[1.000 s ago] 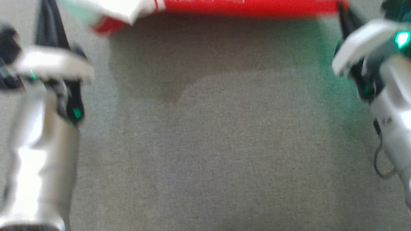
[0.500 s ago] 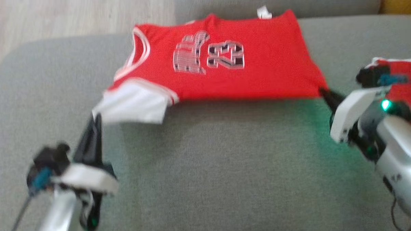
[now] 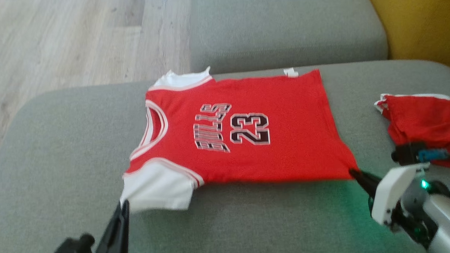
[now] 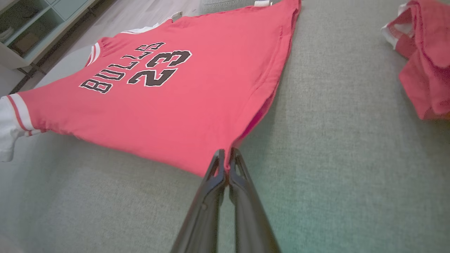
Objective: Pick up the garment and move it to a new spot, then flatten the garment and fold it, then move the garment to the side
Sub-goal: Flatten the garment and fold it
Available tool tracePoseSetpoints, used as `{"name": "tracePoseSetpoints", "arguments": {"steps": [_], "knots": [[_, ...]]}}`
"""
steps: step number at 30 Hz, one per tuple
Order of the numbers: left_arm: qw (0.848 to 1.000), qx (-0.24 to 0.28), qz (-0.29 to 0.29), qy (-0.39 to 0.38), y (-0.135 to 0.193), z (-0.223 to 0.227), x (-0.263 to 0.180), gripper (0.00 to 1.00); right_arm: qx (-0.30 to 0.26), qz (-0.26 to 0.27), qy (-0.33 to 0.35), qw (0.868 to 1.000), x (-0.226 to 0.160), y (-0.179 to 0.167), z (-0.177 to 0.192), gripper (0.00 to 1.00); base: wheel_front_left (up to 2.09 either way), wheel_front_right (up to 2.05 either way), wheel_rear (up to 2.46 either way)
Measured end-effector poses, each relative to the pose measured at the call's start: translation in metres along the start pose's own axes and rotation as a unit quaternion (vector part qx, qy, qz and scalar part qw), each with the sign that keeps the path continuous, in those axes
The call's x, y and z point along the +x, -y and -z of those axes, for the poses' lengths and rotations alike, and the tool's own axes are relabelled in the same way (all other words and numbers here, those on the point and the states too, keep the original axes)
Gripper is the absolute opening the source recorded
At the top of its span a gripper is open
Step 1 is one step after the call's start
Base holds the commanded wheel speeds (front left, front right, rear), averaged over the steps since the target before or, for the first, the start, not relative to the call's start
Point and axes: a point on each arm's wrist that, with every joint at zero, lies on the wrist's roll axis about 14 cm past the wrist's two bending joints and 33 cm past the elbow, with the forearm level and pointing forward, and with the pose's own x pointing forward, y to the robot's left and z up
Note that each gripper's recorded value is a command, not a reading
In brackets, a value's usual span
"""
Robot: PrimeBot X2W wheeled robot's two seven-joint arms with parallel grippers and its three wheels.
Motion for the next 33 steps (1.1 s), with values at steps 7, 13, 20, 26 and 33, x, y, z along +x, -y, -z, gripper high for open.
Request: {"name": "tracePoseSetpoints", "arguments": {"steps": [7,13,20,26,33], "knots": [[1.000,-0.010,0.004,-0.016,0.015,0.004,-0.036,0.00,0.027,-0.018,-0.021,0.999,-0.023,-0.010,0.031,0.00,0.00,0.00,0.00],[1.000,-0.008,0.006,-0.025,0.014,0.003,-0.035,0.00,0.033,-0.015,-0.016,0.999,-0.025,-0.007,0.026,0.00,0.00,0.00,0.00],[0.999,0.030,0.014,-0.034,0.004,-0.004,-0.010,0.00,0.037,-0.006,-0.018,0.999,-0.014,-0.004,0.017,0.00,0.00,0.00,0.00],[0.997,0.052,0.026,-0.044,-0.002,-0.011,0.018,0.00,0.044,-0.004,-0.023,0.999,-0.001,-0.004,0.005,0.00,0.00,0.00,0.00],[0.992,0.094,0.039,-0.072,-0.018,-0.014,0.065,0.00,0.048,0.010,-0.037,0.998,0.025,0.006,-0.014,0.00,0.00,0.00,0.00]]}}
